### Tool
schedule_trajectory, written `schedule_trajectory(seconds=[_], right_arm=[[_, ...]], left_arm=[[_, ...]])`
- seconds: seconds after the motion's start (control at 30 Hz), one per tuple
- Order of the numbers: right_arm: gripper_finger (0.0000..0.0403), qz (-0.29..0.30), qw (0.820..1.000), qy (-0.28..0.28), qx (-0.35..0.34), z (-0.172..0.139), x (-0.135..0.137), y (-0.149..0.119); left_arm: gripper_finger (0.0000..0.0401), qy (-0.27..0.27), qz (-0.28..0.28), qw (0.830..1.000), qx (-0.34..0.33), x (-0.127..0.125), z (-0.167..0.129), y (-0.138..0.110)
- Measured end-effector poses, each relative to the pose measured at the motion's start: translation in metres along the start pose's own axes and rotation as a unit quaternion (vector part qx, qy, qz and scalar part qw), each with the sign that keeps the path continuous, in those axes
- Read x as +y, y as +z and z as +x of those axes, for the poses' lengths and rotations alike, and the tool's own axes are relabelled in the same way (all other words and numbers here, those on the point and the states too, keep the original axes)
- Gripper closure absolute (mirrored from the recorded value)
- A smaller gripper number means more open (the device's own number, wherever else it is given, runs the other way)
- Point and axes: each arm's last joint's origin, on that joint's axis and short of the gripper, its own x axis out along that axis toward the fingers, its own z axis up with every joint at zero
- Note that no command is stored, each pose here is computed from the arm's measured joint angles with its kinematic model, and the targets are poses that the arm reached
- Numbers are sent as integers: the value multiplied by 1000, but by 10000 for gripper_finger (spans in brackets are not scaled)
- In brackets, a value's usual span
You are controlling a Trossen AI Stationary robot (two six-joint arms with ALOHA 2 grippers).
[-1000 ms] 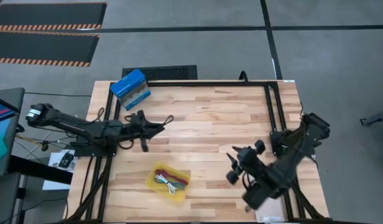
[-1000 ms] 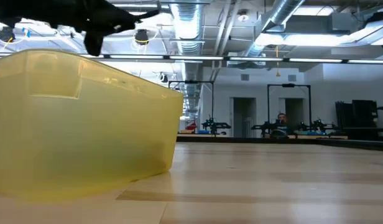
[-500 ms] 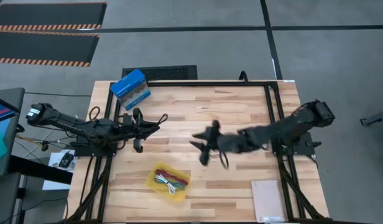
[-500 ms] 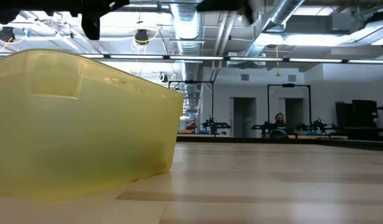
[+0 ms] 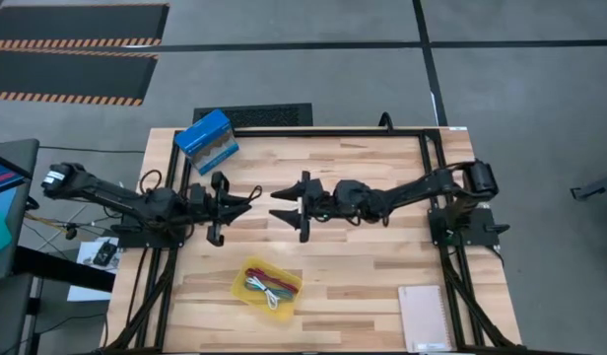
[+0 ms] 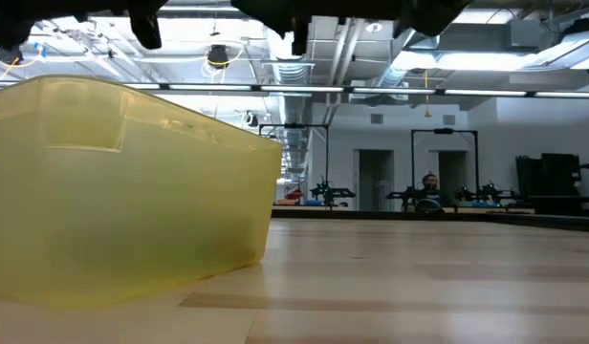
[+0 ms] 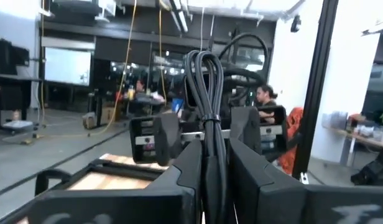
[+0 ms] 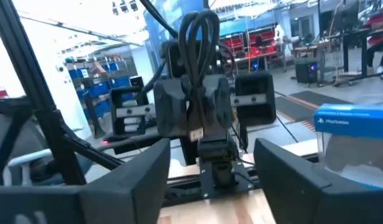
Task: Pick and place USB-C Cables
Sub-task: Put the black charger cable into the yellow transparent bin
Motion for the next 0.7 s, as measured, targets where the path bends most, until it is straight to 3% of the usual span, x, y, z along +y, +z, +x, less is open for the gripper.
schedule_trajectory(seconds=[0.23,0.7], right_arm=[[109,-26,1000,-3,-6,16,-1,-2],[107,-18,1000,-10,3,38,-11,-10]], left_arm=[[371,-1,-14,1000,-25,2,-2,-25],[370,1,-9,1000,3,0,8,-46]])
